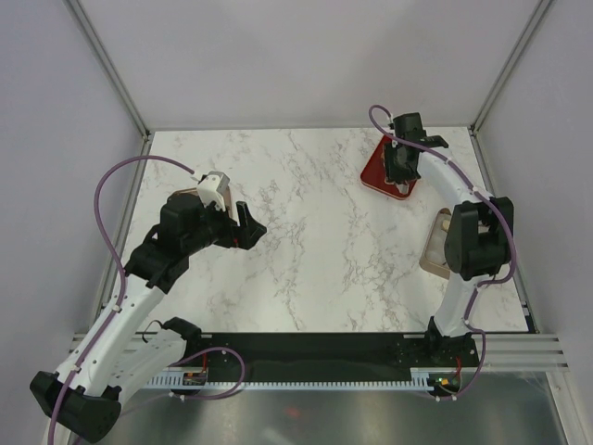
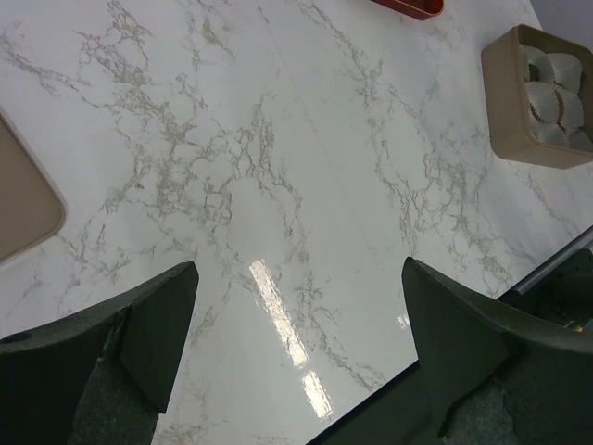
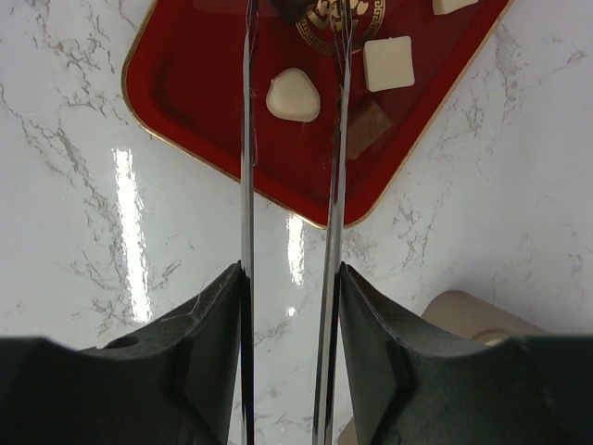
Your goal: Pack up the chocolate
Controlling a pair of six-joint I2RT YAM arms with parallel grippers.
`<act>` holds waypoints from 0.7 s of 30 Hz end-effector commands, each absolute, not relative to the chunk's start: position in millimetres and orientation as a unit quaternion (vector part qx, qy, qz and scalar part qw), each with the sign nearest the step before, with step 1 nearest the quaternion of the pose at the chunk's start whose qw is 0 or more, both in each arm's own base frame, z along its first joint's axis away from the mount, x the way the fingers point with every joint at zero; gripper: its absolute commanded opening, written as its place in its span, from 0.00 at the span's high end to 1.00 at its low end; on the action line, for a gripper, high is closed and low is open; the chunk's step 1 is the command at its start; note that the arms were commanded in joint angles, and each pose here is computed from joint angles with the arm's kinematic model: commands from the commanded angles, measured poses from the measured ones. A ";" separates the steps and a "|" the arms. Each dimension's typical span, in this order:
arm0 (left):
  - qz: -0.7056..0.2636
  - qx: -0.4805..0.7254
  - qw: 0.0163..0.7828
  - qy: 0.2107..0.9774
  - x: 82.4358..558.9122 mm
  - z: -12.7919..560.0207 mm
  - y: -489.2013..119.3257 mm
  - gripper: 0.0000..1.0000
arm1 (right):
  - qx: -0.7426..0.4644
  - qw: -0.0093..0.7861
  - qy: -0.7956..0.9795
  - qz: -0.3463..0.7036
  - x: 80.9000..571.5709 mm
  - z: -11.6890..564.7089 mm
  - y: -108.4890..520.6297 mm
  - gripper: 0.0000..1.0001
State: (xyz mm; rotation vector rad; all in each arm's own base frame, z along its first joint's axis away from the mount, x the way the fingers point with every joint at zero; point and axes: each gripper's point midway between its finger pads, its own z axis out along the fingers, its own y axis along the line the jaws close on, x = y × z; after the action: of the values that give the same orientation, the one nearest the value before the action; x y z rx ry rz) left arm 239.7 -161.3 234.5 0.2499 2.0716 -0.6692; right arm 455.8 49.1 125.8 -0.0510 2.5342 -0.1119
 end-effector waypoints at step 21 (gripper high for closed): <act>-0.264 0.107 0.478 0.831 245.0 241.0 -159.7 0.01 | -0.025 0.323 0.945 -0.043 480.2 126.2 56.0 0.56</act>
State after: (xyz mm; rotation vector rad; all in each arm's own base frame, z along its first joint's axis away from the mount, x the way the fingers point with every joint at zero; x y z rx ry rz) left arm 239.8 -161.2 234.5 0.2494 2.0716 -0.6684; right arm 463.4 52.5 109.7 -0.0619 2.5475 -0.1129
